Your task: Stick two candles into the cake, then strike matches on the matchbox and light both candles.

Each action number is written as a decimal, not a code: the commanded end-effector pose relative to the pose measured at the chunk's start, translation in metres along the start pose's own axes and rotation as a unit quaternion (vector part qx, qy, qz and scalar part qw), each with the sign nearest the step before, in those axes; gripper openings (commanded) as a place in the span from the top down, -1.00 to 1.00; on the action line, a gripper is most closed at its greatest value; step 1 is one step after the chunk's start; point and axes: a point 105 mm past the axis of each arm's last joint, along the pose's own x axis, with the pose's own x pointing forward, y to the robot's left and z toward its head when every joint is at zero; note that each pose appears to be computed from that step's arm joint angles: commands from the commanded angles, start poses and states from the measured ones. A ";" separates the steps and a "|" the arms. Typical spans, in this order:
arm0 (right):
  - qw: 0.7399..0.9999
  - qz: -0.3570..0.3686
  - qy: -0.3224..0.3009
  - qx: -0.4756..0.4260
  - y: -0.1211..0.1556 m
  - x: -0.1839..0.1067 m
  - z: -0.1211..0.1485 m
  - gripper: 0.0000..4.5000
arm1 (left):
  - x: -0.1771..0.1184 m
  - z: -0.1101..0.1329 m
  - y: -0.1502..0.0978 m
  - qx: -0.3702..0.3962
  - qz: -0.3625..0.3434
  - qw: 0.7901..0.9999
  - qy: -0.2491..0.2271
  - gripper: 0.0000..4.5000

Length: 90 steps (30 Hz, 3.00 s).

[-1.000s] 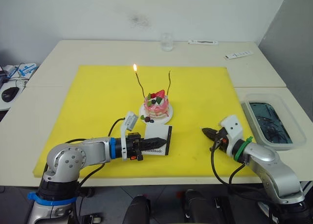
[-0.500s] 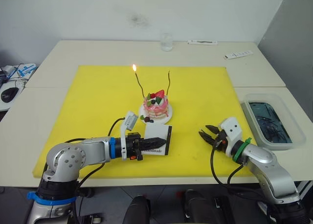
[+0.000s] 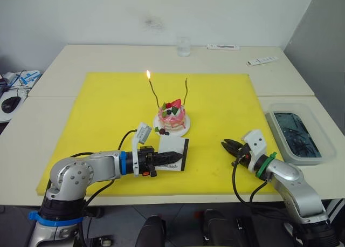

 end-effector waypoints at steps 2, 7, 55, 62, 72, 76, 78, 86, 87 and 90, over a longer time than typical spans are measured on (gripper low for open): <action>1.000 -0.001 0.002 -0.001 0.001 -0.001 -0.002 0.99 | -0.003 0.007 -0.005 0.016 -0.006 1.000 -0.007 1.00; 1.000 0.005 -0.005 -0.003 0.001 -0.005 0.003 0.99 | -0.004 0.008 -0.005 0.014 -0.004 1.000 -0.009 1.00; 0.941 0.215 -0.031 -0.260 0.063 0.008 0.107 0.99 | 0.025 0.037 -0.005 0.026 -0.011 0.998 -0.058 1.00; 0.937 0.221 -0.023 -0.270 0.065 0.012 0.104 0.99 | 0.026 0.036 -0.009 0.024 -0.023 0.998 -0.056 1.00; 0.917 0.266 0.016 -0.298 0.076 0.014 0.075 0.99 | 0.025 0.043 -0.015 0.033 -0.035 0.997 -0.064 1.00; 0.898 0.312 0.022 -0.308 0.092 0.006 0.064 0.99 | 0.020 0.052 -0.014 0.044 -0.026 0.995 -0.084 1.00; 0.879 0.357 0.038 -0.313 0.103 -0.012 0.053 0.99 | 0.013 0.067 -0.016 0.053 -0.022 0.992 -0.112 1.00; 0.888 0.348 0.045 -0.298 0.091 -0.030 0.064 0.99 | 0.002 0.060 -0.021 0.050 -0.016 0.993 -0.106 1.00; 0.892 0.342 0.044 -0.294 0.088 -0.030 0.065 0.99 | 0.002 0.057 -0.021 0.049 -0.015 0.993 -0.102 1.00; 0.901 0.327 0.040 -0.283 0.083 -0.030 0.070 0.99 | 0.002 0.052 -0.018 0.046 -0.008 0.994 -0.097 1.00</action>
